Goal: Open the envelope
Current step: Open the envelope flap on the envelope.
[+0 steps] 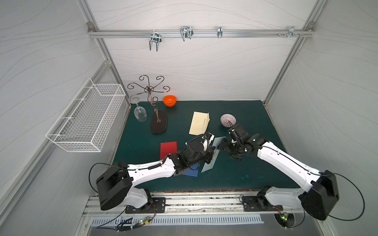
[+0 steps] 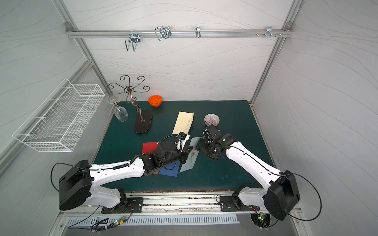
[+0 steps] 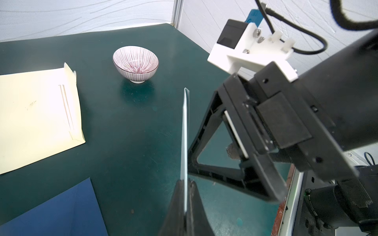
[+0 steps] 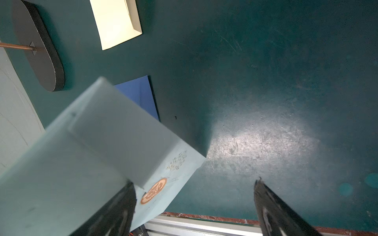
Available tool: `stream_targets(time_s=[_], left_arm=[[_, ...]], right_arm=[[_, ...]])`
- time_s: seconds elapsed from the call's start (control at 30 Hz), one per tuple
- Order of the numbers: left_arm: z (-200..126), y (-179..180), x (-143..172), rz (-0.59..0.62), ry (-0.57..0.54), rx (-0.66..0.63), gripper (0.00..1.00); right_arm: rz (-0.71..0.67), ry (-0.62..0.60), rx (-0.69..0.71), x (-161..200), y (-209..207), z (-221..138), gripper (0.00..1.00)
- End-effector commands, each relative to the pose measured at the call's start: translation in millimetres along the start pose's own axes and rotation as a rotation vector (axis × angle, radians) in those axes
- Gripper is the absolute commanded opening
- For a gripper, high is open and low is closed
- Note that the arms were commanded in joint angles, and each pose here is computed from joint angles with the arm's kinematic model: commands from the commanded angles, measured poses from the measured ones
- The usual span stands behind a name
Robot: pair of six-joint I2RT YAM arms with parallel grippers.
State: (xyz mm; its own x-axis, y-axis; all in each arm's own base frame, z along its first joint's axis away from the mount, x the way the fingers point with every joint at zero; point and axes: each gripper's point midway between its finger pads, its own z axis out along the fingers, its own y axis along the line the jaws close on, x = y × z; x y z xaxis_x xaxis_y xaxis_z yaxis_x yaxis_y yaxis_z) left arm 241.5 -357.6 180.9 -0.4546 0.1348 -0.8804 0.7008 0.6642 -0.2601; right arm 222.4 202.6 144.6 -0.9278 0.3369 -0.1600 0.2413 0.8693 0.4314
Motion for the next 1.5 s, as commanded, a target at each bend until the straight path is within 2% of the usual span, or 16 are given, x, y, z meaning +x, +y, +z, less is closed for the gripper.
stream_targets(time_s=[0.0, 0.93, 1.47], left_arm=[[-4.1, -12.3, -22.1, -0.010, -0.069, 0.045, 0.00], [-6.5, -7.4, -22.7, -0.016, -0.076, 0.019, 0.00], [-4.3, -9.3, -22.8, -0.015, -0.072, 0.028, 0.00]], right_arm=[[0.004, 0.006, 0.043, 1.7, -9.4, 2.1, 0.91], [0.003, -0.020, 0.122, 0.6, -28.1, -2.9, 0.91], [-0.016, -0.027, 0.082, -1.4, -20.1, -5.2, 0.91]])
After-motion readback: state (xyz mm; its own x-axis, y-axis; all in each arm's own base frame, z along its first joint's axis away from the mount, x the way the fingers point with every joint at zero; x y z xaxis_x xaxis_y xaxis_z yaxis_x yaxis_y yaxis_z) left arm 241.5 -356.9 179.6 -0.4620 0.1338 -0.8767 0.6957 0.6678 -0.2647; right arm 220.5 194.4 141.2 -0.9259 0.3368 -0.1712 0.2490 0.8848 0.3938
